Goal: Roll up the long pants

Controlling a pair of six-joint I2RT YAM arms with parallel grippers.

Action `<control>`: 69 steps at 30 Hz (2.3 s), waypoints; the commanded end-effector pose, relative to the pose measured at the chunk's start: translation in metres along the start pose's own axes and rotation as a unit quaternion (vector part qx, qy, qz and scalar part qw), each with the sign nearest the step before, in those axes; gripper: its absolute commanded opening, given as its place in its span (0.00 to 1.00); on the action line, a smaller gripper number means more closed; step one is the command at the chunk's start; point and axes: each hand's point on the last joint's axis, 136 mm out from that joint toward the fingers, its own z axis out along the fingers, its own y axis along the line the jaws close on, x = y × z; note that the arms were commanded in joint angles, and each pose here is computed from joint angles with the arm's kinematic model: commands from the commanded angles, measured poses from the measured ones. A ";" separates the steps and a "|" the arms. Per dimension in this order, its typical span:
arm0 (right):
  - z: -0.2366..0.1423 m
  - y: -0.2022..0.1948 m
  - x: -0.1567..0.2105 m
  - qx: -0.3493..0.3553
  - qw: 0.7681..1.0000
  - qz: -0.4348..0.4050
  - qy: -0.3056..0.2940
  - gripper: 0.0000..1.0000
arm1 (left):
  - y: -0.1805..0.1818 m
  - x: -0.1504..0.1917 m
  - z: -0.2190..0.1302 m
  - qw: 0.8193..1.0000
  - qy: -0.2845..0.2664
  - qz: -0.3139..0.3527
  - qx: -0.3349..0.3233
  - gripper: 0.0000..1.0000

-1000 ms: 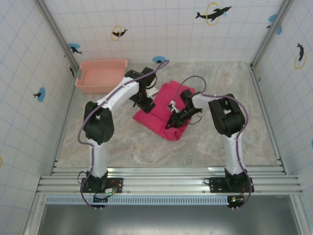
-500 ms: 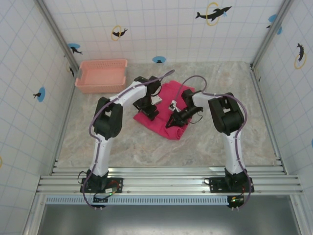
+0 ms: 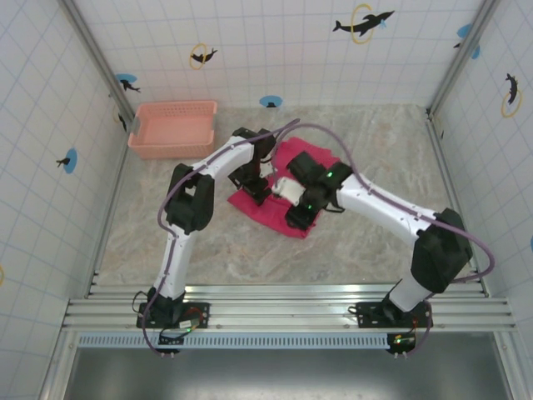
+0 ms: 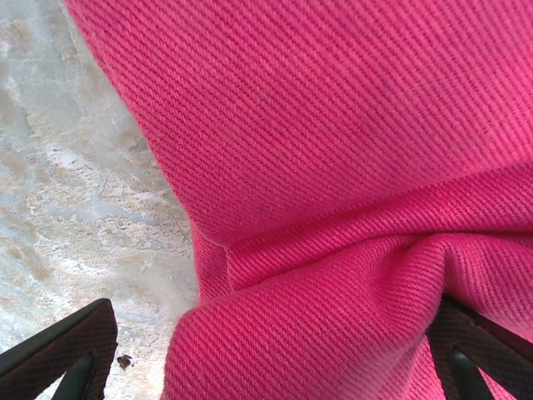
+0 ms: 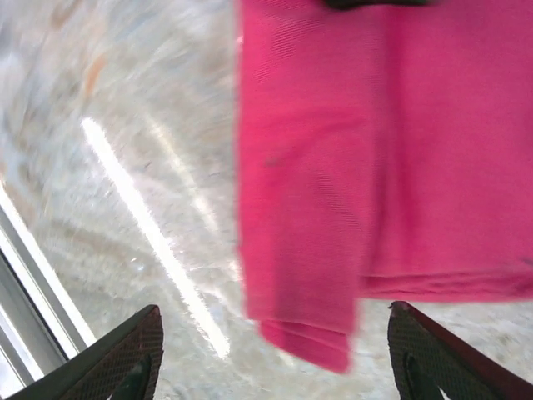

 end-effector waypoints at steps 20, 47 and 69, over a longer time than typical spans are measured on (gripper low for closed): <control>0.135 -0.032 0.028 0.226 0.938 -0.180 0.193 0.67 | 0.008 0.001 0.038 0.999 0.023 0.040 -0.024 0.97; 0.029 0.020 -0.029 -0.372 0.899 0.221 -0.067 0.24 | 0.061 0.037 -0.101 0.991 -0.059 -0.113 -0.036 0.97; 0.138 -0.052 0.048 -0.307 0.843 0.440 0.048 0.25 | 0.018 -0.015 -0.050 0.995 -0.042 -0.087 0.030 0.97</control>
